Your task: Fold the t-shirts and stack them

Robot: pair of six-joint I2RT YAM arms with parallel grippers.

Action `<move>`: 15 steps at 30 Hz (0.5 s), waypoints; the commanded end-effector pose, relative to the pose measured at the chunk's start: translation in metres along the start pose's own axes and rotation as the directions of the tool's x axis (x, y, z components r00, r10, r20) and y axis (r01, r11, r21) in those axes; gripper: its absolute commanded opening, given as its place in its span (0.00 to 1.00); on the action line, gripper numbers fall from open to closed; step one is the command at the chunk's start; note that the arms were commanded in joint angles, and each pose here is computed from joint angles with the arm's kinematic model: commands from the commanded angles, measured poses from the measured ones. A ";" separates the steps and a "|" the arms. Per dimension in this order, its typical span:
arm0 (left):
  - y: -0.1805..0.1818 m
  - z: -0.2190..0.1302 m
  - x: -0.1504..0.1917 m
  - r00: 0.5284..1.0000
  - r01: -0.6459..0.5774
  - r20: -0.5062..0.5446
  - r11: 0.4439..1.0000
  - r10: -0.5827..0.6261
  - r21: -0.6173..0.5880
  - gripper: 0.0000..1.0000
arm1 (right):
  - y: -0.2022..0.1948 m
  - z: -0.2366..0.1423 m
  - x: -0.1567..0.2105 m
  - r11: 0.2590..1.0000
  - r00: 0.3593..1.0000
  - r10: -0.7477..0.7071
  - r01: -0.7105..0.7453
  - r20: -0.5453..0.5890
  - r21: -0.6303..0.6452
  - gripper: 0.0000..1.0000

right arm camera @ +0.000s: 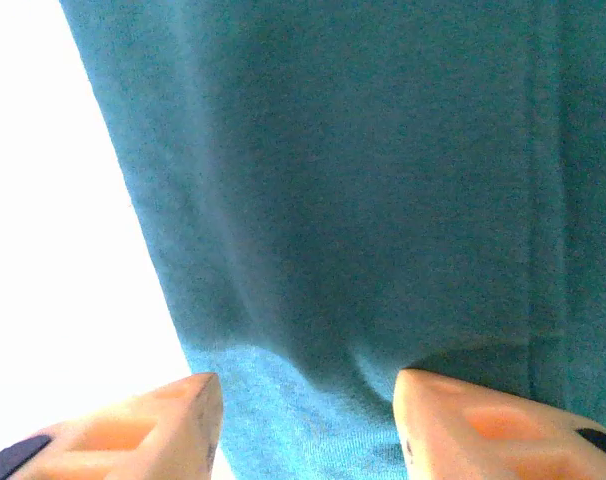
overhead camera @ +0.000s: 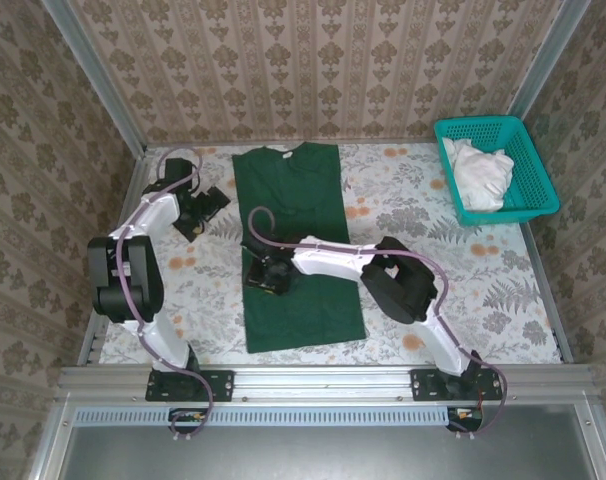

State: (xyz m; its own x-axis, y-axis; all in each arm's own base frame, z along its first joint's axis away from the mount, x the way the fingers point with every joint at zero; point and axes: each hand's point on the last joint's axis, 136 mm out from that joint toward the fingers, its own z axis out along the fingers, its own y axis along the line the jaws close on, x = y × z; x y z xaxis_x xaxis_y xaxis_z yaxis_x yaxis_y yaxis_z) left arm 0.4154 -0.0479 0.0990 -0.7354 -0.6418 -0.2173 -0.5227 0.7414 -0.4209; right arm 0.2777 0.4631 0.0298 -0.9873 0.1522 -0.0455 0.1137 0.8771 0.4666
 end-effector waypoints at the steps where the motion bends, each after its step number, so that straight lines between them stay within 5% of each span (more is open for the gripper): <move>1: -0.002 -0.021 -0.003 0.999 0.013 0.030 1.000 -0.014 0.028 0.98 | -0.007 0.018 0.016 0.996 0.999 -0.021 0.025 -0.050 0.091 0.57; 9: -0.011 -0.050 -0.006 0.997 -0.074 0.027 0.996 0.073 0.050 0.98 | 0.046 -0.062 -0.029 0.952 0.950 -0.302 0.305 0.078 -0.034 0.66; 15: -0.017 -0.068 0.053 0.968 -0.228 -0.105 0.973 0.226 -0.013 0.93 | 0.001 -0.152 -0.054 0.920 0.906 -0.376 0.390 0.197 -0.039 0.70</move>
State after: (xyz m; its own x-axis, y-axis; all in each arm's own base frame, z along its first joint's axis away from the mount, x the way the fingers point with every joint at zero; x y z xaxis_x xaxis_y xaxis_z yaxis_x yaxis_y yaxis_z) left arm 0.3942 -0.0644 0.1462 -0.8036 -0.5360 -0.2587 -0.4109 0.8141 -0.4104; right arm 0.3120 0.4301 0.1175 -0.9595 -0.0641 -0.2742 -0.1893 0.8677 0.4596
